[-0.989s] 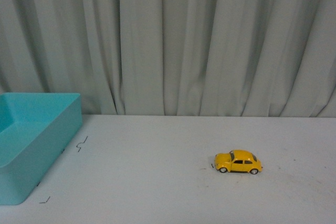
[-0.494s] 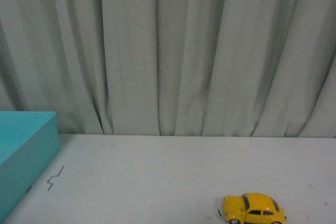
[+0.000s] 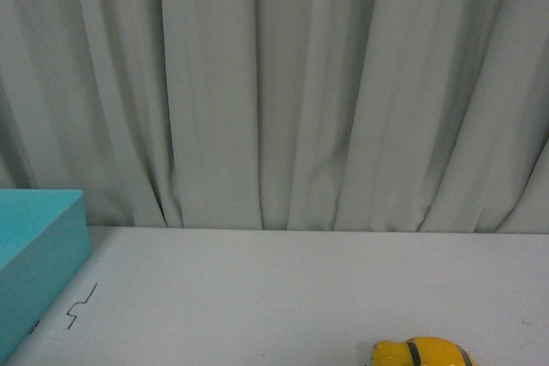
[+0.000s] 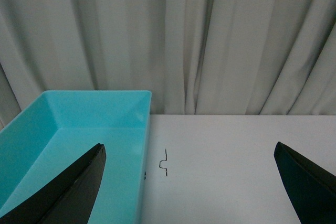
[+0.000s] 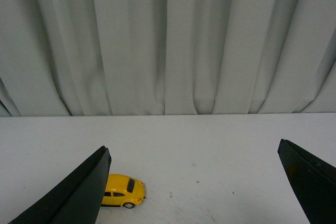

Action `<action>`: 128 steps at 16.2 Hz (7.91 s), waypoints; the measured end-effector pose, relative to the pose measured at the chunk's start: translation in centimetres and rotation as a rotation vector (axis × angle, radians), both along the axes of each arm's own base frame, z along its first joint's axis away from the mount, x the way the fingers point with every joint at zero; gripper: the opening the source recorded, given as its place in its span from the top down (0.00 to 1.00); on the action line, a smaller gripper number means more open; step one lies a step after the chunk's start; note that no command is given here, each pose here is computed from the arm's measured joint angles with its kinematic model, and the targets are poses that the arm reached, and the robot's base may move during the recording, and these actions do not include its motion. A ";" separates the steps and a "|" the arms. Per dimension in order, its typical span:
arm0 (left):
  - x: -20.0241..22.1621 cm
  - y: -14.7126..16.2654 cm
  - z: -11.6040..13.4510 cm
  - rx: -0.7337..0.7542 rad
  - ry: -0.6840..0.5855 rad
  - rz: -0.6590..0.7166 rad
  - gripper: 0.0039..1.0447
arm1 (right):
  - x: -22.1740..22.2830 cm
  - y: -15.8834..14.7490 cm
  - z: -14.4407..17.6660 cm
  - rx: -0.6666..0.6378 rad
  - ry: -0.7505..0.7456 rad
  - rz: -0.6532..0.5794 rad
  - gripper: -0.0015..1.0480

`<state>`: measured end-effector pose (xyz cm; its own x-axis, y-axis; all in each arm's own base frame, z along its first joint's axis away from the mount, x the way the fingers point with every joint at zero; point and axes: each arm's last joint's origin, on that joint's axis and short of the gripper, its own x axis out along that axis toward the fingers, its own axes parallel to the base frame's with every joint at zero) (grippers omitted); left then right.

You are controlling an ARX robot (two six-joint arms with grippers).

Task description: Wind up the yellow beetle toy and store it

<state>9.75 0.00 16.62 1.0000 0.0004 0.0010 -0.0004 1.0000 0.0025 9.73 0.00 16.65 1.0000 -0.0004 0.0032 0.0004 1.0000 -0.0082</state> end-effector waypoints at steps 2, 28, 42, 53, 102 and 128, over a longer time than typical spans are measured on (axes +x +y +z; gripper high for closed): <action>0.0 0.0 0.0 0.000 0.000 0.000 0.06 | 0.0 0.0 0.0 0.000 0.000 0.000 0.06; 0.0 0.0 0.0 0.000 0.000 0.000 0.06 | 24.6 0.1 0.6 -0.782 0.571 1.099 0.06; 0.0 0.0 0.0 0.000 0.000 0.000 0.06 | 30.3 5.1 -7.5 -1.131 0.861 1.361 0.06; 0.0 0.0 0.0 0.000 0.000 0.000 0.06 | 30.8 7.3 -7.8 -1.127 0.907 1.374 0.59; 0.0 0.0 0.0 0.000 0.000 0.000 0.06 | 24.1 -9.9 -10.1 -0.775 0.976 1.025 0.61; 0.0 0.0 0.0 0.000 0.000 0.000 0.06 | 22.9 -9.6 -10.8 -0.866 0.987 1.140 0.07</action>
<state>9.75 0.00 16.62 1.0000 0.0004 0.0010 -0.0004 1.0000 0.0021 32.67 -9.58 5.81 0.1234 0.3193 -0.9396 -0.9777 0.2015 -0.0599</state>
